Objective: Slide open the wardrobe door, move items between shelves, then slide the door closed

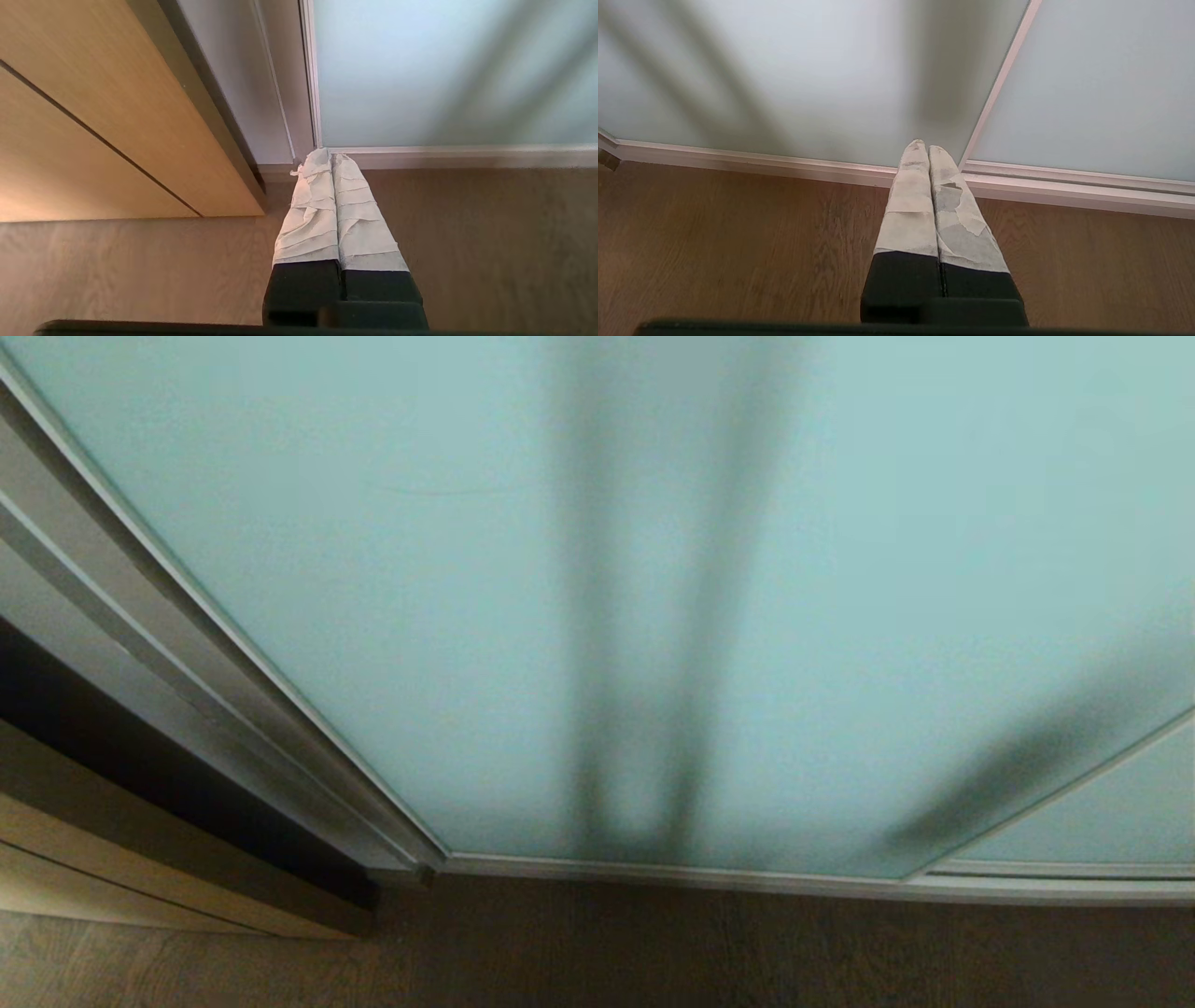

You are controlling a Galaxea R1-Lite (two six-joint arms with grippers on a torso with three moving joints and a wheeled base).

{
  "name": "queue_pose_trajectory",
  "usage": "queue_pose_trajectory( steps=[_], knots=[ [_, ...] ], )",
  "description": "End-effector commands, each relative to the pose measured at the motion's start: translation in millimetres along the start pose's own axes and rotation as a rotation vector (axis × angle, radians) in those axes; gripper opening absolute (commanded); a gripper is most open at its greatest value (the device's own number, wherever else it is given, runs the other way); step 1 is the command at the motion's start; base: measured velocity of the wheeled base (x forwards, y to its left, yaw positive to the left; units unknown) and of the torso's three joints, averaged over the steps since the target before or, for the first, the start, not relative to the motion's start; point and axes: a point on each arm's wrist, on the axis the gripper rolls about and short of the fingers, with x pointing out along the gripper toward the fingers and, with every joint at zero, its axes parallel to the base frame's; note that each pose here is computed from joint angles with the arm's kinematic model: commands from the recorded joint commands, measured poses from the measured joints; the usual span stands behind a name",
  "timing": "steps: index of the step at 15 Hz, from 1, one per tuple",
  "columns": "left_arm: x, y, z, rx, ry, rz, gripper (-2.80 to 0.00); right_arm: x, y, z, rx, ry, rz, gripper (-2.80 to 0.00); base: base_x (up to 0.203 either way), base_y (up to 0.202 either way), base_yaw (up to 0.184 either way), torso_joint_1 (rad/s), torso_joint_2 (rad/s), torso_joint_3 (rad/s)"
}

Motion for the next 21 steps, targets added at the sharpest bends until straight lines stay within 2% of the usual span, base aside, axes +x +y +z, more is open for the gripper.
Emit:
queue_pose_trajectory(
  steps=[1,21],
  knots=[
    [0.3,-0.1,-1.9,-0.017,0.013,0.003,-2.80,0.0,0.0,0.1,0.000,-0.001,0.000,-2.80,0.000,0.000,0.000,0.000,0.00,0.000],
    [0.3,-0.1,-1.9,-0.019,0.013,0.003,-2.80,0.1,-0.1,0.3,0.007,-0.001,-0.003,-2.80,0.000,0.000,0.000,0.000,0.00,0.000]
  ],
)
